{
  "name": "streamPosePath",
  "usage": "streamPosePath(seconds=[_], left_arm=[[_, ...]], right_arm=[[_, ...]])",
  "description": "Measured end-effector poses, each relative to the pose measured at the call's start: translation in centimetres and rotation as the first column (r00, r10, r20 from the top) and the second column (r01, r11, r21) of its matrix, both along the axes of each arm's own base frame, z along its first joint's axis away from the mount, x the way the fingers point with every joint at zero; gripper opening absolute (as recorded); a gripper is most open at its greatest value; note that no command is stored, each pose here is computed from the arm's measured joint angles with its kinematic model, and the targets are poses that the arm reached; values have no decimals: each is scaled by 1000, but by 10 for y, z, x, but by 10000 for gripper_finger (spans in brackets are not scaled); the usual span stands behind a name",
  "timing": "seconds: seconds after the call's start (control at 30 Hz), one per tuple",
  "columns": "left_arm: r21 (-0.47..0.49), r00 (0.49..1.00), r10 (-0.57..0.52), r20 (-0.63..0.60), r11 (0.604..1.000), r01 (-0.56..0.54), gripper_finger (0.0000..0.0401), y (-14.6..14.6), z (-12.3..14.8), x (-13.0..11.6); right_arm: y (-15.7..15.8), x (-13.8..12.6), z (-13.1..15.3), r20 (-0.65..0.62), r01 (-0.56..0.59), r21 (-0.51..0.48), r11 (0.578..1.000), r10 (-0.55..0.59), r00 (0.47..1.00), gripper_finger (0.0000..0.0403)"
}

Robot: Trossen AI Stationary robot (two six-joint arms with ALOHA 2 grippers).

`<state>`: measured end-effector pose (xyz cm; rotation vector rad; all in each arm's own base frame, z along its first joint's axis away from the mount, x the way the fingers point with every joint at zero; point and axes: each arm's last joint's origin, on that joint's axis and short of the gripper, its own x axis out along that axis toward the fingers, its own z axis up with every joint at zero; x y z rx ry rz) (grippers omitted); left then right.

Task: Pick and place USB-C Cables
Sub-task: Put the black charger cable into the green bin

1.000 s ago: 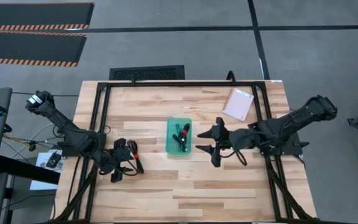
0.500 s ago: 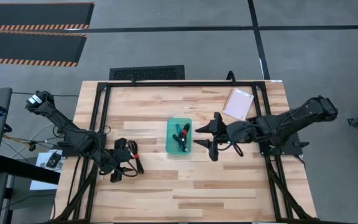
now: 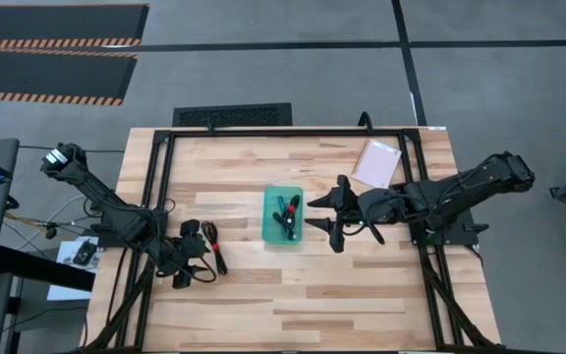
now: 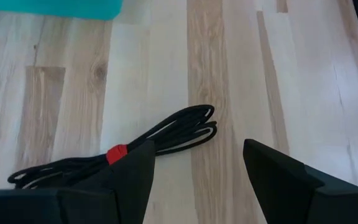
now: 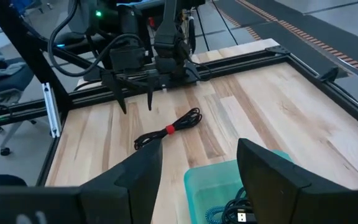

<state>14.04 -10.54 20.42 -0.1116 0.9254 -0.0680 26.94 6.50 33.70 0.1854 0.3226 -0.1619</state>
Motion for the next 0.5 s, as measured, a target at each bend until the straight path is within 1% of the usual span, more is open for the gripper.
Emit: streamPosePath(seconds=[0.17, 0.5], left_arm=[[40, 999, -52, 6, 998, 52, 232, 0, 0, 0], [103, 994, -108, 15, 989, 106, 232, 0, 0, 1]], right_arm=[[-1, 0, 0, 1, 3, -1, 1000, -3, 1000, 232], [-1, 0, 0, 2, 4, -1, 1000, -4, 1000, 232]])
